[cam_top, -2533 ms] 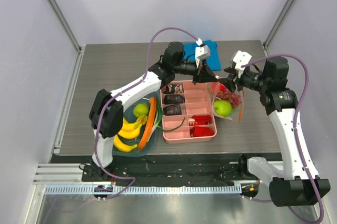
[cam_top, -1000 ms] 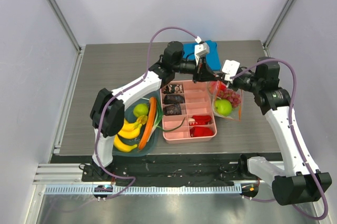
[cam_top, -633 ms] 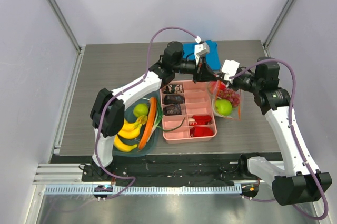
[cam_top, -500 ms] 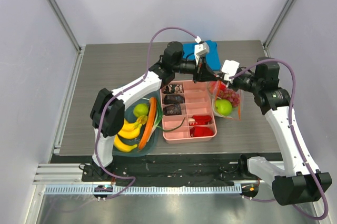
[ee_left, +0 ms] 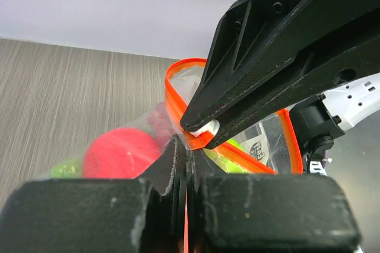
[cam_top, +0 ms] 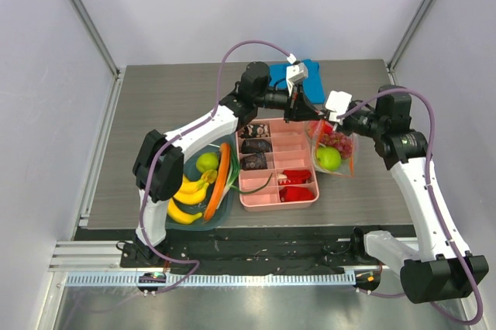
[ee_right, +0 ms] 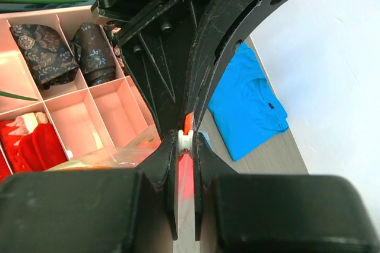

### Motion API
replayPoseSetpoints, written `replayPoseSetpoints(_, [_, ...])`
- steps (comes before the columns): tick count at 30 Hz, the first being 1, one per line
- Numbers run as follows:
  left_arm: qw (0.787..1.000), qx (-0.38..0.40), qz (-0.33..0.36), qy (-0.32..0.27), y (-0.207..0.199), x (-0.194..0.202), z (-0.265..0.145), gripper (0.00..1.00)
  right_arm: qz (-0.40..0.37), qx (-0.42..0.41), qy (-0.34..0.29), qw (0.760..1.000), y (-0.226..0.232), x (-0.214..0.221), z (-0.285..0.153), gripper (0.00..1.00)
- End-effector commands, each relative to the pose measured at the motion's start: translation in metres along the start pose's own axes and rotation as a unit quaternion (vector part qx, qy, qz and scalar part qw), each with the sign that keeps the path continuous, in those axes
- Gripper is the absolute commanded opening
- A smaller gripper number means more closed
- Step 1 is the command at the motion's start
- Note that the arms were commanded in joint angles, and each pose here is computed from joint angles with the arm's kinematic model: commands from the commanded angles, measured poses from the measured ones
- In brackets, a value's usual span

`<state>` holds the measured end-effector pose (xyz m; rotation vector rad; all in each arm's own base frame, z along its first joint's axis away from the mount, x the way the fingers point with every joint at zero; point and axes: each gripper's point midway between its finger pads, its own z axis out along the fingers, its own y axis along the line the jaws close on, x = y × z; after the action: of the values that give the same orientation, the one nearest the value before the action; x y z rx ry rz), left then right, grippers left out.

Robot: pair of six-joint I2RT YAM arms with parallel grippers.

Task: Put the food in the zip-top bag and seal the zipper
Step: Adjust the zipper food storage bag at the center of the board.

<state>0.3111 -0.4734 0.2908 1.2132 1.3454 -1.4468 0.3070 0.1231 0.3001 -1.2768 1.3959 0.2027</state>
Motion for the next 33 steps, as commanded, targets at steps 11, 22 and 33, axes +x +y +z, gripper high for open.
replayPoseSetpoints(11, [0.993,0.003,0.095,-0.074,-0.012,-0.076,-0.025,0.0,0.041,-0.012,0.086,0.995,0.018,0.042,-0.021,0.04])
replayPoseSetpoints(22, [0.992,0.015,0.109,-0.066,-0.017,-0.073,-0.024,0.0,0.087,0.001,0.03,0.996,-0.005,0.01,-0.015,0.12])
replayPoseSetpoints(33, [0.994,-0.023,0.024,-0.107,0.01,-0.086,-0.029,0.0,0.175,0.017,0.063,0.982,-0.009,0.02,-0.014,0.64])
